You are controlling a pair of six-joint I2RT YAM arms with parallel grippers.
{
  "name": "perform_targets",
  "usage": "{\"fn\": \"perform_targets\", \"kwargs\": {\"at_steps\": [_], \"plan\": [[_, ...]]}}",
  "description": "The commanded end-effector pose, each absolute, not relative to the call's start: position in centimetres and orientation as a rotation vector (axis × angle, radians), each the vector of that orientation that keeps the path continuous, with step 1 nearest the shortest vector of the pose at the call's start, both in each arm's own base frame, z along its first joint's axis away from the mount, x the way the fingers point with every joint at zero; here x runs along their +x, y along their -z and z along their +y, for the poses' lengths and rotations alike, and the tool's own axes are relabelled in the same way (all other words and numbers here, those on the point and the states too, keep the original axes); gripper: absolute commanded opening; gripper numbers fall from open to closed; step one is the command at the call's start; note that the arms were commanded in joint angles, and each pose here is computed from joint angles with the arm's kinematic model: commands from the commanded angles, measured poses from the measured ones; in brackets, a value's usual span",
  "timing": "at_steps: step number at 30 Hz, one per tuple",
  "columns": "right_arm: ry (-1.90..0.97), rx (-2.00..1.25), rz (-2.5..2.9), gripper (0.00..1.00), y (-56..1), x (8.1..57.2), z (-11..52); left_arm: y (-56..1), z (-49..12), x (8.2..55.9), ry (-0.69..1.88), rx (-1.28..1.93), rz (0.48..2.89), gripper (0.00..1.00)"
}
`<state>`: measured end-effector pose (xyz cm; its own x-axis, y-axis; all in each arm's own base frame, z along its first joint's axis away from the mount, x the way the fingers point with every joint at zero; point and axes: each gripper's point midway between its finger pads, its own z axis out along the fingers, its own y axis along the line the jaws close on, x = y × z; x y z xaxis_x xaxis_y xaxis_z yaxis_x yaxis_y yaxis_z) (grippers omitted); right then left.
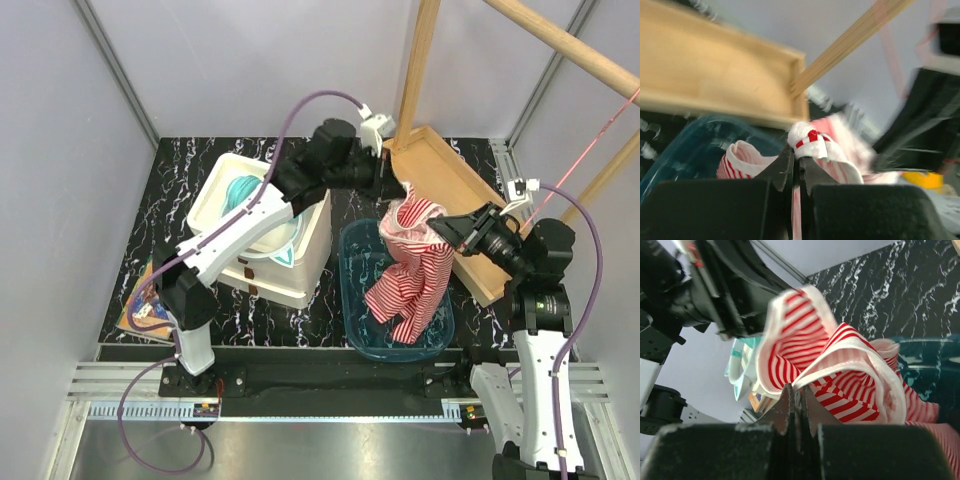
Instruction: Remove the tank top from the hanger
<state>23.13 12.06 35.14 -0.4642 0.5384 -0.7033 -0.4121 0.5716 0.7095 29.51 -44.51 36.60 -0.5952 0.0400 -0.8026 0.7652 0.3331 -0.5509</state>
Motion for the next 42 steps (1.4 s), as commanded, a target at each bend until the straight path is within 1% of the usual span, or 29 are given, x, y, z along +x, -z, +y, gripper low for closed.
{"fn": "perform_targets", "kwargs": {"at_steps": [1, 2, 3, 5, 7, 8, 9, 11, 13, 16, 19, 20, 23, 26, 27, 28, 29, 30, 31, 32, 34, 35, 36, 37, 42], "plan": [[-1.089, 0.115, 1.779, 0.0, -31.9, 22.5, 12.0, -30.9, -42.2, 30.2, 0.996, 0.71, 2.013, 0.0], [-1.083, 0.119, 1.795, 0.0, -31.2, 22.4, 12.0, -28.2, -41.0, 31.0, 0.885, 0.69, 2.073, 0.0], [-1.076, 0.123, 1.817, 0.0, -30.4, 22.3, 12.2, -26.7, -40.3, 31.0, 0.841, 0.682, 2.112, 0.0], [-1.02, 0.153, 1.901, 0.0, -28.0, 22.4, 11.9, -23.5, -39.3, 30.8, 0.778, 0.67, 2.19, 0.0], [-1.019, 0.129, 1.996, 0.0, -25.7, 22.1, 13.3, -21.7, -39.3, 30.2, 0.751, 0.674, 2.23, 0.0], [-0.958, 0.157, 2.042, 0.0, -24.3, 22.4, 13.1, -20.2, -39.2, 30.2, 0.709, 0.669, 2.259, 0.0], [-0.966, 0.118, 2.1, 0.0, -22.8, 21.7, 14.4, -19.6, -39.6, 29.7, 0.696, 0.687, 2.266, 0.0], [-0.893, 0.158, 2.167, 0.0, -20.5, 22.1, 14.7, -18.9, -40.0, 29.8, 0.652, 0.687, 2.268, 0.0], [-0.864, 0.141, 2.234, 0.0, -18.3, 21.5, 15.7, -18.0, -40.6, 29.5, 0.626, 0.701, 2.282, 0.0], [-0.796, 0.197, 2.247, 0.0, -16.2, 21.6, 15.3, -17.0, -40.7, 29.8, 0.588, 0.684, 2.297, 0.0], [-0.735, 0.236, 2.262, 0.01, -14.2, 21.8, 14.5, -16.1, -41.0, 29.7, 0.595, 0.693, 2.319, 0.05], [-0.729, 0.238, 2.277, 0.01, -13.6, 21.8, 14.5, -16.0, -41.0, 29.7, 0.599, 0.687, 2.325, 0.11], [-0.705, 0.242, 2.327, 0.06, -11.6, 21.8, 14.7, -15.6, -41.2, 29.7, 0.6, 0.678, 2.337, 0.21], [-0.692, 0.245, 2.339, 0.2, -11.2, 21.7, 14.8, -16.1, -41.0, 29.4, 0.605, 0.679, 2.328, 0.37], [-0.681, 0.253, 2.341, 0.24, -11.3, 21.6, 14.6, -16.2, -40.8, 29.3, 0.602, 0.685, 2.327, 0.49], [-0.679, 0.255, 2.337, 0.32, -11.6, 21.5, 14.5, -17.2, -40.5, 29.0, 0.614, 0.685, 2.307, 0.53], [-0.691, 0.251, 2.308, 0.37, -12.7, 21.5, 14.5, -17.8, -40.5, 28.6, 0.641, 0.697, 2.301, 0.57], [-0.69, 0.252, 2.313, 0.42, -13.0, 21.1, 14.4, -18.2, -40.3, 28.4, 0.648, 0.701, 2.293, 0.64], [-0.697, 0.254, 2.304, 0.54, -13.4, 20.9, 14.3, -18.9, -40.3, 28.0, 0.669, 0.708, 2.286, 0.66], [-0.717, 0.251, 2.272, 0.59, -14.6, 20.7, 14.3, -20.3, -40.1, 27.7, 0.698, 0.709, 2.258, 0.71], [-0.738, 0.257, 2.272, 0.72, -15.3, 19.8, 14.1, -21.6, -39.9, 26.8, 0.747, 0.723, 2.238, 0.78], [-0.77, 0.259, 2.236, 0.83, -16.3, 19.4, 14.1, -23.1, -39.7, 26.3, 0.78, 0.721, 2.21, 0.79], [-0.811, 0.252, 2.229, 0.85, -16.7, 18.9, 14.4, -23.5, -39.6, 25.8, 0.801, 0.725, 2.205, 0.8], [-0.841, 0.269, 2.216, 0.99, -17.3, 18.6, 14.6, -24.1, -39.6, 25.2, 0.836, 0.737, 2.198, 0.81], [-0.902, 0.317, 2.164, 1.0, -18.9, 16.6, 13.9, -27.6, -38.6, 21.7, 0.972, 0.778, 2.115, 0.83]]}}
